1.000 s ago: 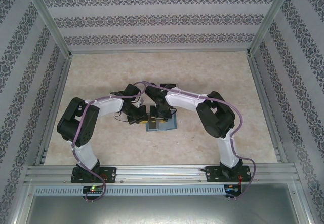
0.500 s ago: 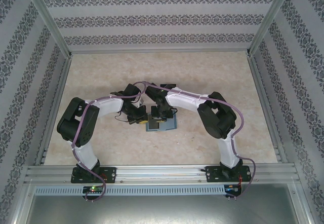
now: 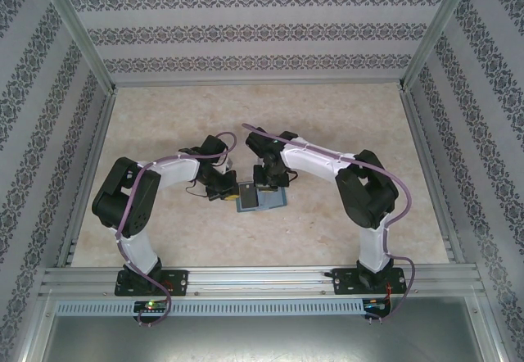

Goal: Take the credit cards out of the card holder

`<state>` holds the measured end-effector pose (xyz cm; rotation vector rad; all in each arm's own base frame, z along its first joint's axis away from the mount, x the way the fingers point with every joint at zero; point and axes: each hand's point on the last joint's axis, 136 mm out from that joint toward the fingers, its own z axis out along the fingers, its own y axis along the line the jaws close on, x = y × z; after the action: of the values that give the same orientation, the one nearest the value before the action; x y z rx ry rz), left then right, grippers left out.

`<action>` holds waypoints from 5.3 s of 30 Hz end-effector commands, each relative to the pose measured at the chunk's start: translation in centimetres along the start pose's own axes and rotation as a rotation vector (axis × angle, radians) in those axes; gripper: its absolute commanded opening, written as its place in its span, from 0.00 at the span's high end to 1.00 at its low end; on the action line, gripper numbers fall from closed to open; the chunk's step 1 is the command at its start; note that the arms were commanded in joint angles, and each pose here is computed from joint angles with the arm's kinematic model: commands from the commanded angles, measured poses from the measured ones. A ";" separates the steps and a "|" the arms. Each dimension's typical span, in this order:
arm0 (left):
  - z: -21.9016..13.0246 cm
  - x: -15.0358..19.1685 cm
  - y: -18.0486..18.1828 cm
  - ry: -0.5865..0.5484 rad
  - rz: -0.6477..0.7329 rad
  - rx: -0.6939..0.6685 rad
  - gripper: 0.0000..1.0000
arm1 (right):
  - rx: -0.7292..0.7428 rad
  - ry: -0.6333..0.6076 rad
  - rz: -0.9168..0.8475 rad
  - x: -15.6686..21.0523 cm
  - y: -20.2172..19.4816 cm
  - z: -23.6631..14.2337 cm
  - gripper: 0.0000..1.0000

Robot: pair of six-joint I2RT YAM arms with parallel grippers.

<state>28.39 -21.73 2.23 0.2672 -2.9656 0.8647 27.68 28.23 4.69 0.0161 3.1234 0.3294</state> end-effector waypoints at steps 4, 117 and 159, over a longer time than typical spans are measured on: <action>0.1 0.3 1.5 0.023 -0.021 -0.067 0.98 | -0.021 0.007 -0.013 0.5 -0.8 -1.1 0.92; 1.7 1.0 -2.8 0.071 0.082 -0.069 0.98 | -0.345 0.062 0.049 -0.2 2.1 0.7 0.83; 0.1 0.0 -5.4 0.029 0.116 -0.008 0.99 | -0.221 -0.010 0.024 -0.5 -0.2 -1.2 0.82</action>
<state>28.88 -25.56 3.17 0.1184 -2.9698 0.8101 27.84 26.96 3.49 0.0649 3.1045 0.6251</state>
